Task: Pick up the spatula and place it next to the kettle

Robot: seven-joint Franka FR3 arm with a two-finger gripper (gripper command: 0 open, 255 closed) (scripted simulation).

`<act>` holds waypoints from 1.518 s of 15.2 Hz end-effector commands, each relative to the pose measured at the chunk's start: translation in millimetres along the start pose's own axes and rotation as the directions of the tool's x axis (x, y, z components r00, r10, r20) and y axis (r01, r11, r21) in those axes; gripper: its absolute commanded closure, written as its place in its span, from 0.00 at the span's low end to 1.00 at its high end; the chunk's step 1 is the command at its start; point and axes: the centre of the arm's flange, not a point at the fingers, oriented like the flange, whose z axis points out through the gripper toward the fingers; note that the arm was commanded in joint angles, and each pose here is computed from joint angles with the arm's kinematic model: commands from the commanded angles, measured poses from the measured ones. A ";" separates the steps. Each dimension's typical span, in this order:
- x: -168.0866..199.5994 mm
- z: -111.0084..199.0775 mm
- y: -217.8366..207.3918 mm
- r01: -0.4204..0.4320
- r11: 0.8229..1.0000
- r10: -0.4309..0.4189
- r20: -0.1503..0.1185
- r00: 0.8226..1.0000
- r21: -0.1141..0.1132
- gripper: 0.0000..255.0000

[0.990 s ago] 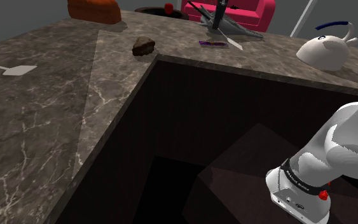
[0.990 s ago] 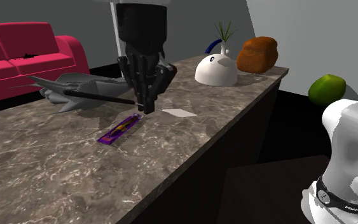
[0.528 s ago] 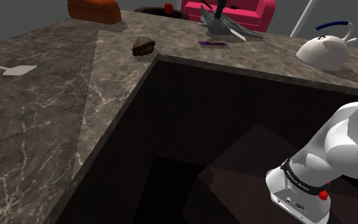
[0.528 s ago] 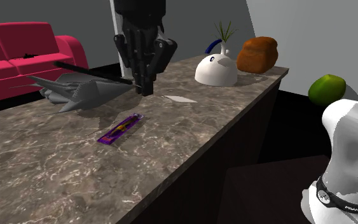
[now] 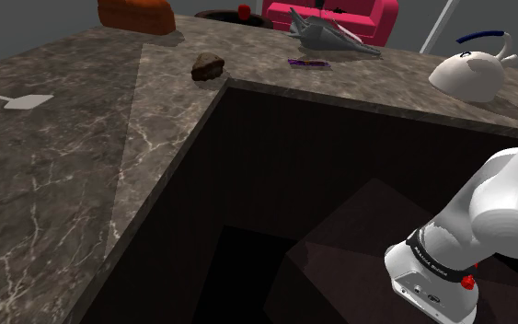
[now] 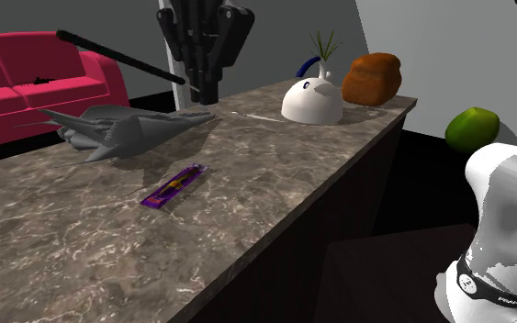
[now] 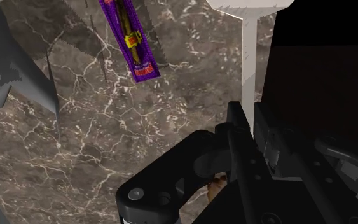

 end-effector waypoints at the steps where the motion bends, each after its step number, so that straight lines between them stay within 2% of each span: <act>1: 1.0 -10.6 -0.5 0.000 1.000 0.000 0.000 1.000 0.000 1.00; 11: 4.4 -61.2 -0.5 0.000 1.000 0.000 0.000 1.000 0.000 1.00; 23: -146.2 -71.5 47.7 0.000 1.000 0.000 0.000 1.000 0.000 1.00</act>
